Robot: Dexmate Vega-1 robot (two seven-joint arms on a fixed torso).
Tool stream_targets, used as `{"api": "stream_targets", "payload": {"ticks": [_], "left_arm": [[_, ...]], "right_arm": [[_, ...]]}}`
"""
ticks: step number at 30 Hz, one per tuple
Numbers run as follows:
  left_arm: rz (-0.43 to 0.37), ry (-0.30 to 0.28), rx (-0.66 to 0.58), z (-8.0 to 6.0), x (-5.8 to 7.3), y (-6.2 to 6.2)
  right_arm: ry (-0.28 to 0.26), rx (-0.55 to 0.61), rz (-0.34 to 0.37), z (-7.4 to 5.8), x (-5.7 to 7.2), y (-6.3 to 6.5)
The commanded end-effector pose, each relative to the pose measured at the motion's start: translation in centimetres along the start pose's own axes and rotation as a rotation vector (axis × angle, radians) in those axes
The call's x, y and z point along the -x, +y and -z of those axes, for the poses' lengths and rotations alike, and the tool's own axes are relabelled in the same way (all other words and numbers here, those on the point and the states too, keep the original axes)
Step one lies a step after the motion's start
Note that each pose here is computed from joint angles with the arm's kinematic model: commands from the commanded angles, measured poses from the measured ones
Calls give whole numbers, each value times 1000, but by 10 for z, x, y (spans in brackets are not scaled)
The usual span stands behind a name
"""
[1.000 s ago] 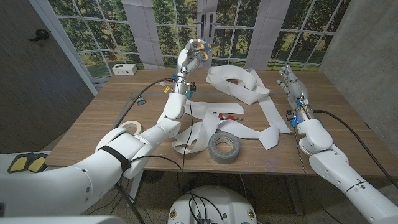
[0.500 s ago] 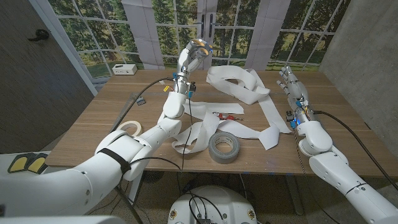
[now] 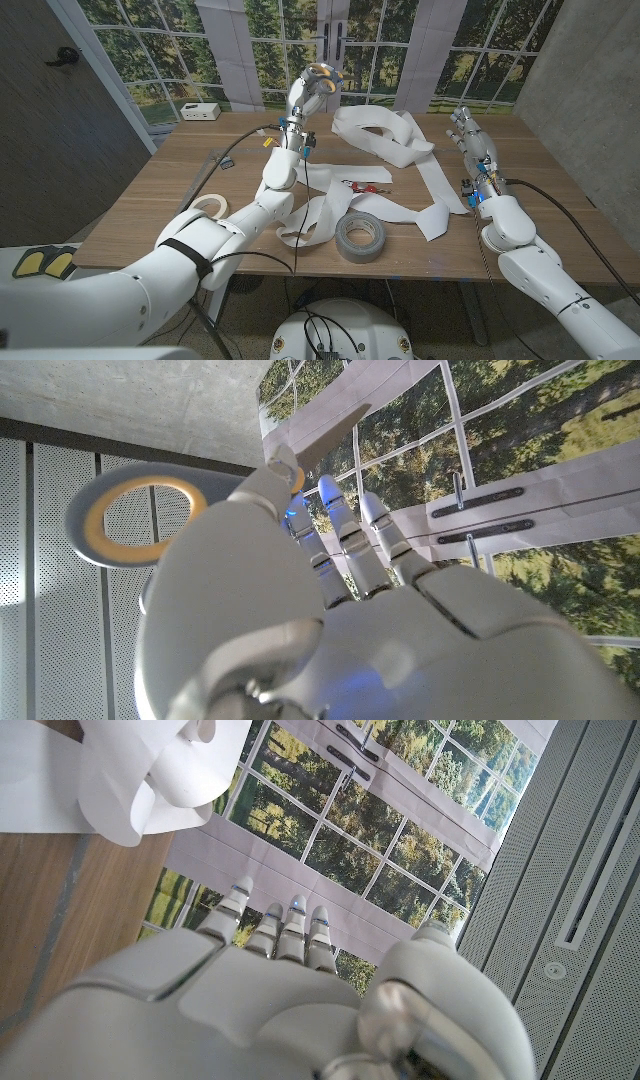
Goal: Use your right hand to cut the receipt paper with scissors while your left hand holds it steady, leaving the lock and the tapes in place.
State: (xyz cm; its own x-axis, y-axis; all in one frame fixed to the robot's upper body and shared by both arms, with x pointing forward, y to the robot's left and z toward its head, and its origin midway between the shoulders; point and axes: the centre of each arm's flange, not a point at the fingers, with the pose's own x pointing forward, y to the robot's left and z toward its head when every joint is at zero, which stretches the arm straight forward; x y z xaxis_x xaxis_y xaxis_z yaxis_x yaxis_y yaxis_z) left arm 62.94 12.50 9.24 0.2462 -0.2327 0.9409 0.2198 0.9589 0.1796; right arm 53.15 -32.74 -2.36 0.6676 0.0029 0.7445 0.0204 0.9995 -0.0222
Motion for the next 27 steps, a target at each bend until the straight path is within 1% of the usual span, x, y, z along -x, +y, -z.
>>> {"api": "stream_targets", "payload": {"ticks": [1,8,12,14,17,20,21,27], "left_arm": [[20,-22,-9,-3,-3,-2],[11,-31,4,-5,-3,0],[11,-24,7,-3,-1,-1],[12,-17,-7,-1,1,-2],[12,-10,-28,1,2,-3],[18,-10,-77,1,3,-3],[17,-9,-90,2,4,-3],[18,-5,-142,4,5,-6]], "right_arm": [[1,-1,-2,1,-1,0],[0,-1,0,1,-2,-1],[1,1,-4,-1,-3,-1],[2,8,-12,-3,-4,0],[19,7,-7,-7,-4,3],[10,20,-28,-11,-5,4],[11,26,-40,-12,-6,4],[19,22,-48,-13,-8,6]]}}
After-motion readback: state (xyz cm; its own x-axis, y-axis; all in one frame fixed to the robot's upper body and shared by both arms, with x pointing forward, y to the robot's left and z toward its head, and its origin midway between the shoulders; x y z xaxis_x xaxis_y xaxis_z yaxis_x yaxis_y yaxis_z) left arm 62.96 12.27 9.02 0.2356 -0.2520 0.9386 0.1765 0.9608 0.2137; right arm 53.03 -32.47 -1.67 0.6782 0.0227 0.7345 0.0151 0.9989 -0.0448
